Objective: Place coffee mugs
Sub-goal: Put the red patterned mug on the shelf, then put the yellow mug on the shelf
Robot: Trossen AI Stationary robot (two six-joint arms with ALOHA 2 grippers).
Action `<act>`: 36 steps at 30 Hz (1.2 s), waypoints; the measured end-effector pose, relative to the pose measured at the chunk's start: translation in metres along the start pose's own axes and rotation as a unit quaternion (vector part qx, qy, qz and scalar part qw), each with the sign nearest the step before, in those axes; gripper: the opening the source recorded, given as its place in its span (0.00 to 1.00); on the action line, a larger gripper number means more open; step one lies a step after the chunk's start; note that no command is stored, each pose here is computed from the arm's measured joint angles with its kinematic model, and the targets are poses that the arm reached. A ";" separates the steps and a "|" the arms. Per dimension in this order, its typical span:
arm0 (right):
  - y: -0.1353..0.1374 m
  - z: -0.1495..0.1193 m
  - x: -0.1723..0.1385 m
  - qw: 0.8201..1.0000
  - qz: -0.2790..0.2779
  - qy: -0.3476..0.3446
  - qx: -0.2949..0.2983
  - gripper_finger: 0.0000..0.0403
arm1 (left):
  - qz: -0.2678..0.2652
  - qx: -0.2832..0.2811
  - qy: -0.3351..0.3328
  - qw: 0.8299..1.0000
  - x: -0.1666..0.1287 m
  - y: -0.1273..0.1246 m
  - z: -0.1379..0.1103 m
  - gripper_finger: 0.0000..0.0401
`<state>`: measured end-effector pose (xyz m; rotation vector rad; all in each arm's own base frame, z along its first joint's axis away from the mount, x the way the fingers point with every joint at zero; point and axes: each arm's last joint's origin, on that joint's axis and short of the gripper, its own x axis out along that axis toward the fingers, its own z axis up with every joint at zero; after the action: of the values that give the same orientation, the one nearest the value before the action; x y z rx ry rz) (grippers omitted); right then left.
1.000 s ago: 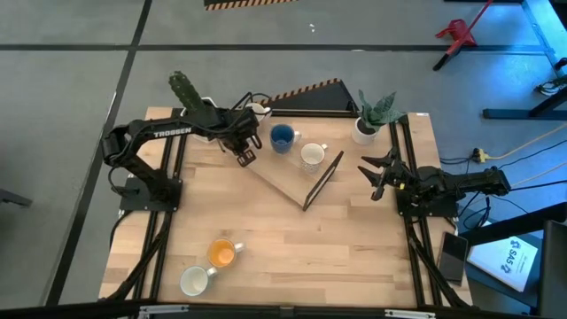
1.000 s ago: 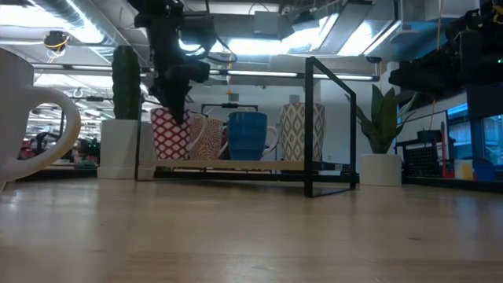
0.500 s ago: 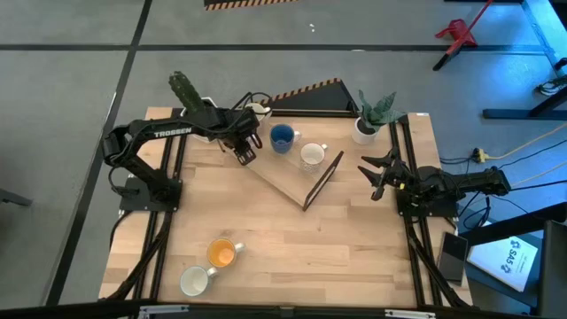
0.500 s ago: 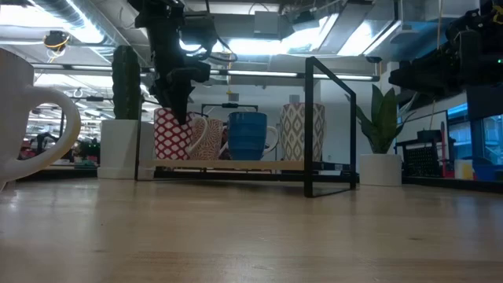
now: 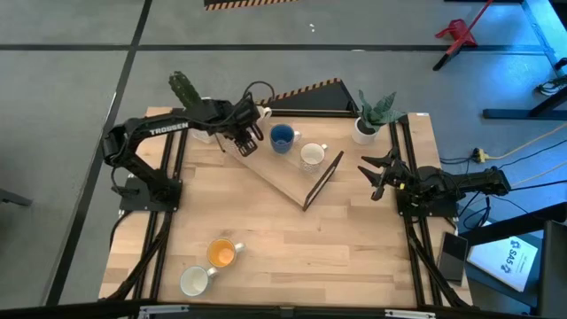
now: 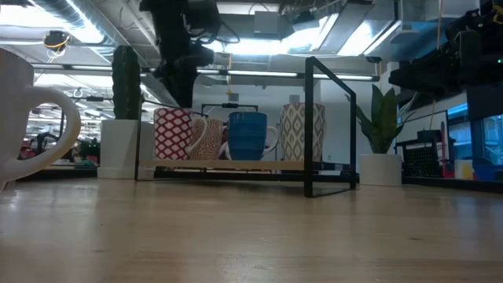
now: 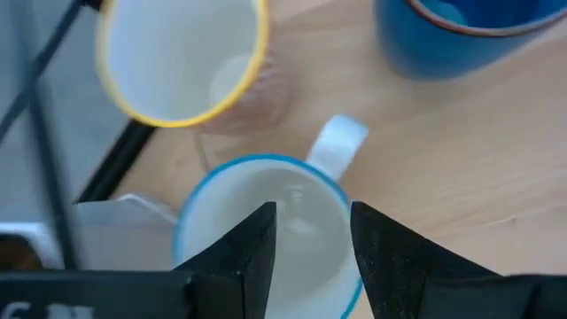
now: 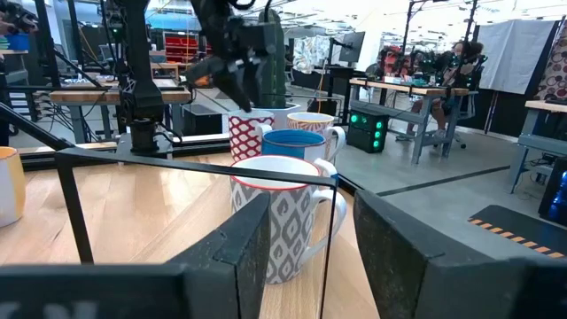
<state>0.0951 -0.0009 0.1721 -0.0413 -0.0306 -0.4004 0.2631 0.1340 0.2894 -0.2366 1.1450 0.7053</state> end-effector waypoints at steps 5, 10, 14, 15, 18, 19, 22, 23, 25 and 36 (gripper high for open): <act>0.000 0.000 0.000 1.000 0.000 0.000 0.000 0.37 | -0.002 -0.007 0.012 1.000 -0.019 0.003 0.004 0.35; 0.000 0.000 0.000 1.000 0.000 0.000 0.000 0.37 | -0.109 0.009 0.040 0.993 -0.052 -0.016 0.004 0.35; 0.000 0.000 0.000 1.000 0.000 0.000 0.000 0.37 | -0.190 0.051 0.029 0.980 -0.092 -0.055 -0.009 0.35; 0.000 0.000 0.000 1.000 0.000 0.000 0.000 0.37 | -0.206 0.058 0.026 0.977 -0.101 -0.067 -0.015 0.35; 0.000 0.000 0.000 1.000 0.000 0.000 0.000 0.37 | -0.233 0.077 0.013 0.969 -0.127 -0.102 -0.040 0.35; 0.000 0.000 0.000 1.000 0.000 0.000 0.000 0.37 | -0.229 0.079 0.013 0.970 -0.132 -0.113 -0.050 0.35; 0.000 0.000 0.000 1.000 0.000 0.000 0.000 0.37 | -0.225 0.076 0.017 0.971 -0.145 -0.142 -0.080 0.35; 0.000 0.000 0.000 1.000 0.000 0.000 0.000 0.37 | -0.233 0.074 0.020 0.969 -0.148 -0.151 -0.090 0.35; 0.000 0.000 0.000 1.000 0.000 0.000 0.000 0.37 | -0.252 0.062 0.025 0.965 -0.151 -0.169 -0.107 0.35; 0.000 0.000 0.000 1.000 0.000 0.000 0.000 0.37 | -0.187 -0.017 0.069 0.980 -0.129 -0.203 -0.186 0.35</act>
<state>0.0951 -0.0009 0.1720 -0.0415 -0.0300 -0.4000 0.2207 -0.1673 0.2920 -0.5215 1.1794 0.3799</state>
